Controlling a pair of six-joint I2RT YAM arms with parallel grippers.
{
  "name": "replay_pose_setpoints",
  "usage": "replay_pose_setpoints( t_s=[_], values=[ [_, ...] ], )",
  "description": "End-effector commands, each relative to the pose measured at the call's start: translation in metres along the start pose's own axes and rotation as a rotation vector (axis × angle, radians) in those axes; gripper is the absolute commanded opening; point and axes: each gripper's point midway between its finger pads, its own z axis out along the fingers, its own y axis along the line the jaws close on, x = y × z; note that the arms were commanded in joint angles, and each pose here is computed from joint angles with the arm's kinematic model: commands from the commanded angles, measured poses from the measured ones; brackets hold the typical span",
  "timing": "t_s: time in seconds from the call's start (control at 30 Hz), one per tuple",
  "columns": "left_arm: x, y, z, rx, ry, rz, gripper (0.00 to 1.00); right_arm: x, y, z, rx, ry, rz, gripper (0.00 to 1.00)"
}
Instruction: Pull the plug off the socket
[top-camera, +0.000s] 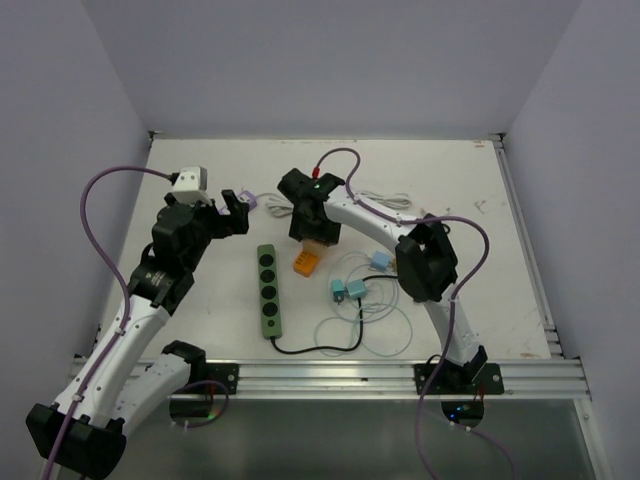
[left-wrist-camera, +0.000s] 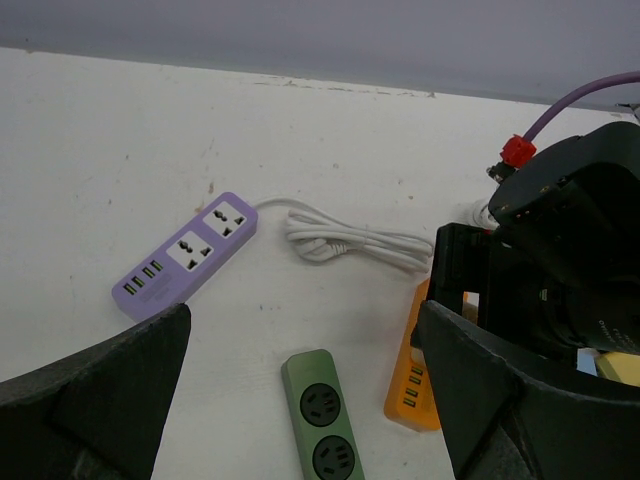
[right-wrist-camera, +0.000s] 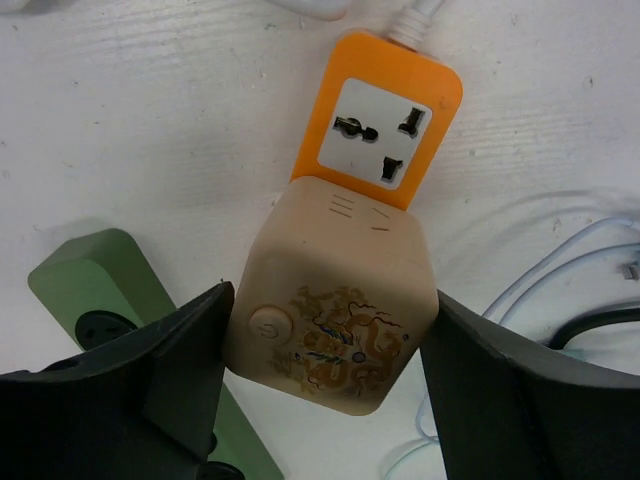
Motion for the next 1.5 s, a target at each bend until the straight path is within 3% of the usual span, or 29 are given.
replay_pose_setpoints(
  t_s=[0.0, 0.03, 0.07, 0.13, 0.17, 0.23, 0.4, 0.6, 0.67, 0.77, 0.93, 1.07, 1.2, 1.47],
  values=[
    [-0.015, -0.005, -0.003, 0.018, -0.046, -0.019, 1.00, 0.002, 0.007, 0.000, -0.034, 0.006, 0.014, 0.71],
    [-0.015, -0.005, -0.003, 0.019, -0.046, -0.018, 1.00, 0.002, 0.009, -0.002, -0.053, 0.009, 0.009, 0.62],
    [-0.015, -0.005, -0.003, 0.018, -0.046, -0.018, 1.00, 0.001, 0.014, -0.005, -0.084, 0.006, 0.004, 0.41],
    [-0.013, -0.006, -0.002, 0.021, -0.039, -0.016, 1.00, -0.003, 0.013, -0.016, -0.104, -0.009, 0.006, 0.24],
    [-0.012, -0.007, -0.001, 0.026, -0.035, -0.015, 1.00, -0.004, 0.012, -0.020, -0.113, -0.015, 0.003, 0.10],
    [-0.009, -0.010, 0.001, 0.038, -0.023, -0.011, 1.00, -0.010, 0.007, -0.033, -0.126, -0.040, 0.009, 0.01],
    [-0.002, -0.025, 0.005, 0.121, 0.004, 0.002, 1.00, -0.012, 0.002, -0.049, -0.236, -0.068, 0.014, 0.00],
    [0.011, -0.048, 0.007, 0.252, 0.051, -0.006, 1.00, -0.034, 0.004, -0.079, -0.665, -0.108, 0.154, 0.00],
    [0.022, -0.075, 0.000, 0.425, 0.091, -0.008, 1.00, -0.038, 0.000, -0.090, -0.744, -0.138, 0.110, 0.00],
    [0.041, -0.108, -0.014, 0.635, 0.191, -0.076, 1.00, -0.039, -0.012, -0.094, -0.720, -0.172, 0.021, 0.00],
    [0.054, -0.130, -0.022, 0.783, 0.267, -0.152, 1.00, -0.043, -0.019, -0.105, -0.758, -0.236, -0.002, 0.00],
    [0.060, -0.129, -0.011, 0.738, 0.303, -0.148, 1.00, -0.049, -0.030, -0.109, -0.778, -0.265, 0.039, 0.00],
    [0.091, -0.118, 0.000, 0.642, 0.417, -0.137, 0.99, -0.051, -0.029, -0.117, -0.827, -0.285, 0.047, 0.00],
    [0.129, -0.130, 0.010, 0.555, 0.511, -0.083, 1.00, -0.051, -0.029, -0.127, -0.875, -0.305, 0.080, 0.00]
  ],
)
